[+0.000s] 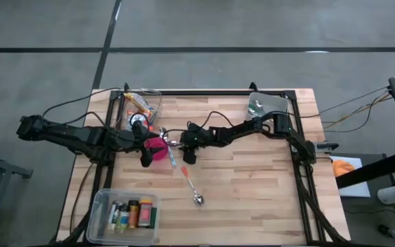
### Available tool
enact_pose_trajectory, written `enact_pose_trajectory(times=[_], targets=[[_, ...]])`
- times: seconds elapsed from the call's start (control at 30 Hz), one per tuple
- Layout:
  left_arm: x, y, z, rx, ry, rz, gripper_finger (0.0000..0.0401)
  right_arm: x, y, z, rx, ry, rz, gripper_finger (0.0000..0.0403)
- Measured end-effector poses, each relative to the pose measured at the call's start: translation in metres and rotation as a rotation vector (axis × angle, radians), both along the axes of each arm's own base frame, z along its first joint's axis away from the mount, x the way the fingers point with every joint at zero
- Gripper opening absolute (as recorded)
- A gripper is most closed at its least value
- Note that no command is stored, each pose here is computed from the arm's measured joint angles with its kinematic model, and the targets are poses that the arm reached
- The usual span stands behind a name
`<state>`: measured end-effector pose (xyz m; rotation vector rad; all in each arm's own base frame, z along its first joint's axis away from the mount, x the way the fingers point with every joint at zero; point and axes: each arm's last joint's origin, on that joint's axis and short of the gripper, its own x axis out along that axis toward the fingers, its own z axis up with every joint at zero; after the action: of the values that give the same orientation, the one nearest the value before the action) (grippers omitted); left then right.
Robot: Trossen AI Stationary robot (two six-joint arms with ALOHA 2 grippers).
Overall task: Pick & Place Food Item
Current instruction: Put the violet spoon into the gray bin
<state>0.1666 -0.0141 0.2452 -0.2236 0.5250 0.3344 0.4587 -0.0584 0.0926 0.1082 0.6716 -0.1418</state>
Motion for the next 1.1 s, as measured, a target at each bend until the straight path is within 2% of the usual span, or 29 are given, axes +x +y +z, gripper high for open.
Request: enact_pose_trajectory(times=[0.13, 0.4, 0.47, 0.63, 0.8, 1.0, 1.1], targets=[[0.0, 0.0, -0.0001, 0.0, 0.001, 0.0, 0.0298, -0.0004, -0.0001, -0.0005, -0.001, 0.006, -0.003, 0.0152], [-0.0001, 0.0, -0.0001, 0.0, 0.001, 0.0, 0.0298, -0.0011, -0.0006, -0.0011, 0.015, 0.012, -0.021, 0.0053], [0.0, 0.0, -0.0001, 0.0, 0.001, 0.0, 0.0298, -0.0011, -0.0006, -0.001, 0.021, 0.011, -0.026, 0.0039], [0.0, 0.0, -0.0001, 0.0, 0.001, 0.0, 0.0298, -0.0014, -0.0005, -0.0013, 0.022, 0.013, -0.026, 0.004], [0.0, 0.0, 0.0, 0.0, 0.0, 0.0, 0.0298, -0.0015, -0.0005, -0.0014, 0.025, 0.013, -0.029, 0.0064], [0.0, 0.0, 0.0, 0.0, 0.0, 0.0, 0.0298, -0.0016, -0.0004, -0.0015, 0.027, 0.015, -0.026, 0.0039], [0.0, 0.0, 0.0, 0.0, 0.0, 0.0, 0.0298, -0.0016, -0.0002, -0.0016, 0.029, 0.015, -0.026, 0.0039]])
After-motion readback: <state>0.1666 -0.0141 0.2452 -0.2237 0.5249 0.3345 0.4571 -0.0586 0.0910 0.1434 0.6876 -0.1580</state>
